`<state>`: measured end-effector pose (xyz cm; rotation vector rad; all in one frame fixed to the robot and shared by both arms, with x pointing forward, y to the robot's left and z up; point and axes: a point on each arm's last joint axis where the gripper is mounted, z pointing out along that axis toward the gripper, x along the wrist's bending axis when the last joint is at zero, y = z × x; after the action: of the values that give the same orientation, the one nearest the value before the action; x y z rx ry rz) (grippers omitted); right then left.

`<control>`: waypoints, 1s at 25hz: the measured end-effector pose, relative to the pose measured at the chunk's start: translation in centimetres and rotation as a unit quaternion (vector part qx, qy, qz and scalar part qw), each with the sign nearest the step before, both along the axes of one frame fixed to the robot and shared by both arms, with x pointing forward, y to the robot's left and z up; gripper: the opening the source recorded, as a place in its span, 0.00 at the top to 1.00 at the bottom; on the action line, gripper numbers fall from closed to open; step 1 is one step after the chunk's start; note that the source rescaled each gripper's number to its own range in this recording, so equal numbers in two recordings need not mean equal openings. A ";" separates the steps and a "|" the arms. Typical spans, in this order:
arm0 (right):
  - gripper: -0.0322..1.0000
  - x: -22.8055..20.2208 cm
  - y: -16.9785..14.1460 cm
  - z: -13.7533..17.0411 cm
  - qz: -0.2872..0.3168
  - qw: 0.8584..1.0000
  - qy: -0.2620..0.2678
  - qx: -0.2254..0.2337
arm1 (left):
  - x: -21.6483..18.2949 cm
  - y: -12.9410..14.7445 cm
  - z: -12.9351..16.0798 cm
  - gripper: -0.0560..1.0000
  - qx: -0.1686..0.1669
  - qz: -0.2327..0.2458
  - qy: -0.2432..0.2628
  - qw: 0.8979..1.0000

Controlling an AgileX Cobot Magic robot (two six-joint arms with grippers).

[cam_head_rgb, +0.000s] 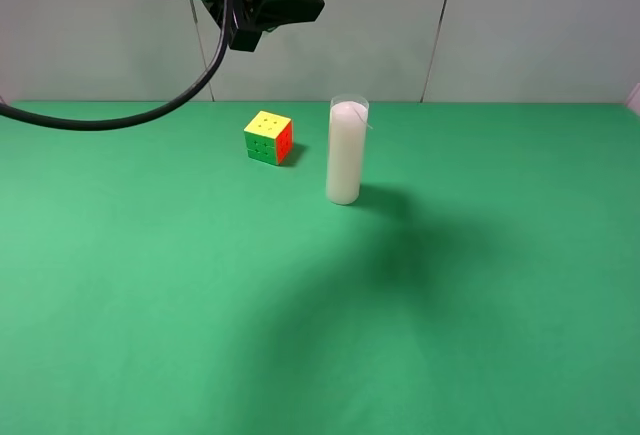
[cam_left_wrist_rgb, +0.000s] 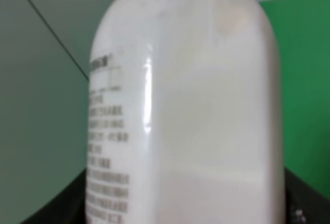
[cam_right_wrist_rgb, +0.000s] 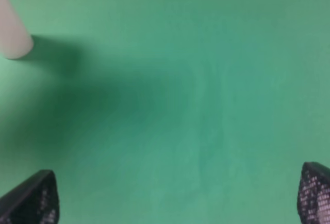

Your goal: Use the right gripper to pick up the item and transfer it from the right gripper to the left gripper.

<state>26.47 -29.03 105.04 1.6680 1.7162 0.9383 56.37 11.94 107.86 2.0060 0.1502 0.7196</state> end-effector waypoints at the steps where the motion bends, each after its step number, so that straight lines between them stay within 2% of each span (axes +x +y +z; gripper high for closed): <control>1: 0.00 0.0 0.0 0.0 0.000 1.000 0.000 0.000 | 0.0 0.0 0.0 0.94 -0.001 0.001 0.001 1.000; 3: 0.00 0.0 0.0 0.0 0.000 1.000 0.000 0.000 | 0.0 0.1 0.0 0.94 -0.004 0.005 0.010 1.000; 5: 0.00 0.0 0.0 0.0 0.000 1.000 0.000 0.000 | 0.1 0.4 -0.3 0.94 0.014 0.008 0.017 1.000; 9: 0.00 0.0 0.0 0.0 0.000 1.000 0.000 0.000 | 0.8 2.0 -0.8 0.94 0.044 0.062 0.037 0.996; 11: 0.00 0.0 0.0 0.0 0.000 1.000 0.000 0.000 | 1.0 2.9 -0.7 0.94 0.045 0.093 0.045 0.994; 18: 0.00 0.0 0.0 0.0 0.000 1.000 -0.001 0.000 | 0.9 5.1 0.5 0.94 0.008 0.157 0.076 0.985; 21: 0.00 0.0 0.0 0.0 0.000 1.000 -0.001 0.000 | 0.8 6.0 0.3 0.94 -0.007 0.186 0.097 0.978; 25: 0.00 0.0 0.0 0.1 0.000 1.000 -0.004 0.001 | 0.7 7.6 -0.3 0.94 -0.005 0.240 0.108 0.965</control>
<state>26.51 -29.03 105.09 1.6644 1.7101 0.9445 57.11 19.56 107.56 2.0539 0.7875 0.7914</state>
